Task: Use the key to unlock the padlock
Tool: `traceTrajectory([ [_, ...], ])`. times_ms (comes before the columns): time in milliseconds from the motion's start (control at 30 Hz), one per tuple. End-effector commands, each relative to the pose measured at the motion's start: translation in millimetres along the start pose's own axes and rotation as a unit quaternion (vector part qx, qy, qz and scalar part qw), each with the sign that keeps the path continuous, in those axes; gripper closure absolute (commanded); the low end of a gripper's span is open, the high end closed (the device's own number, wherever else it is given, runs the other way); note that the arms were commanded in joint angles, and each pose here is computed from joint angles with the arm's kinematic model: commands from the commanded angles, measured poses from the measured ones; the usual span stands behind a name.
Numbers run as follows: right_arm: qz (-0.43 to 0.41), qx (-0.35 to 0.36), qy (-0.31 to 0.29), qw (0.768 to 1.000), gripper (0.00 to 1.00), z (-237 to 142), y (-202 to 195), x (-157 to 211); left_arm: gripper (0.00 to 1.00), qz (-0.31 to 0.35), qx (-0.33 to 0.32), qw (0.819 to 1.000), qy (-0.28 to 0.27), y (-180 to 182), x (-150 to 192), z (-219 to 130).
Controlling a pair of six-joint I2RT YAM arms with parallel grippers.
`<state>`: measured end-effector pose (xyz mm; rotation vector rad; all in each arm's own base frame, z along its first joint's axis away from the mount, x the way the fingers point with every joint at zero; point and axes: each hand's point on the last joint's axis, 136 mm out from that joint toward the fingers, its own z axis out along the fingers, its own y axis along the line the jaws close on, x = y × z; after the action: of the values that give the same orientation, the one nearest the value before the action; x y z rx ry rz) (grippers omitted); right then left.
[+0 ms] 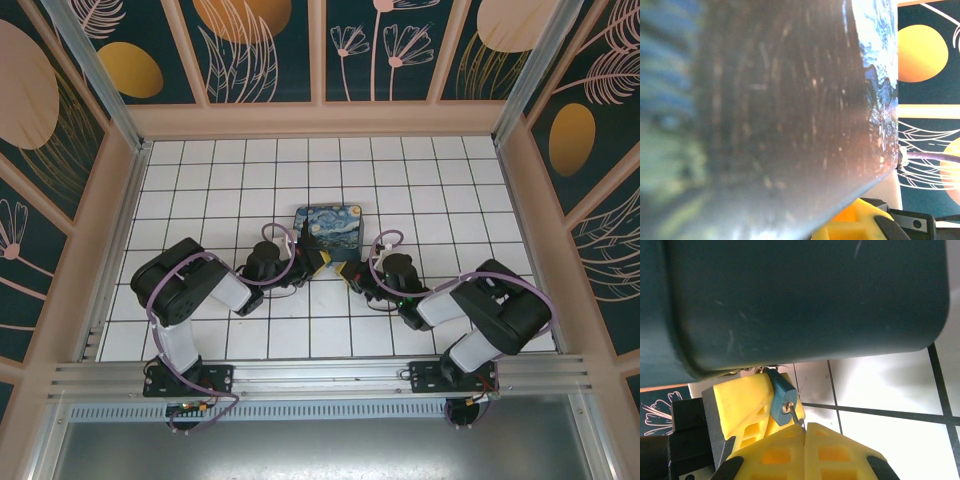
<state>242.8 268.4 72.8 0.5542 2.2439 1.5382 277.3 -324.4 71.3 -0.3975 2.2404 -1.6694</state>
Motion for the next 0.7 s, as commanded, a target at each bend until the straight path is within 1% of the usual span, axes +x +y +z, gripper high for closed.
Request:
traceTrajectory([
  [0,-0.022,-0.026,-0.007,0.999,1.0,0.9,20.8,-3.3,1.0,0.01,0.022,1.0,-0.004,-11.2,-4.6,3.2],
  [333,-0.03,-0.027,-0.014,0.999,1.0,3.7,20.7,-6.2,1.0,0.007,0.03,1.0,-0.001,-16.3,-4.1,3.0],
  [667,-0.042,-0.051,-0.026,0.997,1.0,8.5,27.5,-12.0,1.0,-0.024,0.057,0.998,0.014,-29.0,-0.4,2.0],
])
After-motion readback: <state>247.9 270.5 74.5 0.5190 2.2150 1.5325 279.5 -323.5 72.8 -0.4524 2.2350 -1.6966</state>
